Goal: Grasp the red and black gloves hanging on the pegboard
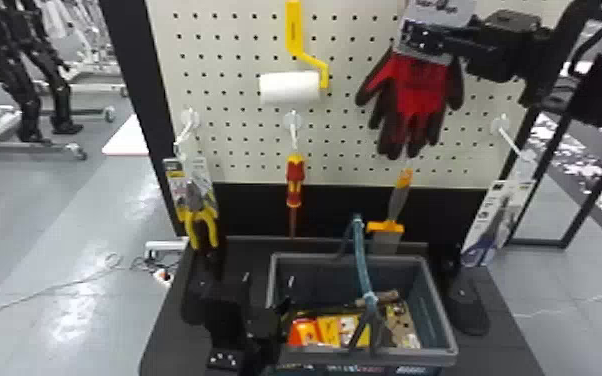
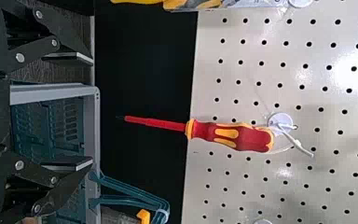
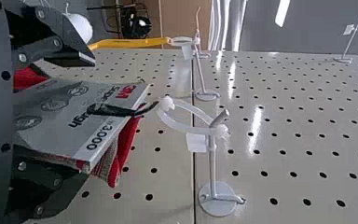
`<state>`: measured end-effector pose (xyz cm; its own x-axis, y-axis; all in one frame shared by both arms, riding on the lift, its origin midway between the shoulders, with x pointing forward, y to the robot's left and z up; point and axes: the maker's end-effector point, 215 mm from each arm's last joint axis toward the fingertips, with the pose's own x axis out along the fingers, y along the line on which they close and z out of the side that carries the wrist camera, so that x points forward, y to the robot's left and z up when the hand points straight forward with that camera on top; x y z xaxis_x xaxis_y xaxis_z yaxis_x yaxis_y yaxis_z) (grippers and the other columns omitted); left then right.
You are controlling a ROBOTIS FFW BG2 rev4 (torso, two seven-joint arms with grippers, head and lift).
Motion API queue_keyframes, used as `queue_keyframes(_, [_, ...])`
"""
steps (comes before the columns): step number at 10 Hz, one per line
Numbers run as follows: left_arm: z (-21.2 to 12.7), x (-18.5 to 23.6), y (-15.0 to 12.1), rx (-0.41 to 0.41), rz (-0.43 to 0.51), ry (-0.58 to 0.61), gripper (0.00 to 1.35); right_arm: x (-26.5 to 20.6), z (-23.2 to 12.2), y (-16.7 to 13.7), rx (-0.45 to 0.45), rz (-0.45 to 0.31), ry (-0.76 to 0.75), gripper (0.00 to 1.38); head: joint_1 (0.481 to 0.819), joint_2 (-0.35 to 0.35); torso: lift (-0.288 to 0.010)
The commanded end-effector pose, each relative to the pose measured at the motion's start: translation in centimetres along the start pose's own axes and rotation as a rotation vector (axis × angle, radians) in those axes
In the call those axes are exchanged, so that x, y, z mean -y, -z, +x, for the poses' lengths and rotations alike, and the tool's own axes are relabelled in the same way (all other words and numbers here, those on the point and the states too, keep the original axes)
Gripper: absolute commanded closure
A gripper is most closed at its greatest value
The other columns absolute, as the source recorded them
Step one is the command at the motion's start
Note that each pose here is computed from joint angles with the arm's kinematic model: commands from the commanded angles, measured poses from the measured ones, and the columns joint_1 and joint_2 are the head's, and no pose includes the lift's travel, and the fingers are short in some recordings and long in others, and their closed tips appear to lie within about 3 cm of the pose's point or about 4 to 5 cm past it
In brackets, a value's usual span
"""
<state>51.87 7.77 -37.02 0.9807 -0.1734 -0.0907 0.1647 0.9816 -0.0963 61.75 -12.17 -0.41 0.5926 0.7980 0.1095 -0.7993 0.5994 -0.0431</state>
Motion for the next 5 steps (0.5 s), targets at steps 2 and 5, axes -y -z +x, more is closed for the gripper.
queue_keyframes(2, [-0.02,-0.15,0.0,0.001,-0.001,-0.002,0.51,-0.11,0.03,0.39,-0.003,0.014,-0.004,1.28,0.549,0.0,-0.1])
queue_keyframes(5, [-0.05,-0.28,0.06,0.0,0.003,-0.002,0.51,-0.23,0.05,0.76,-0.003,0.023,-0.007,1.29,0.549,0.0,-0.1])
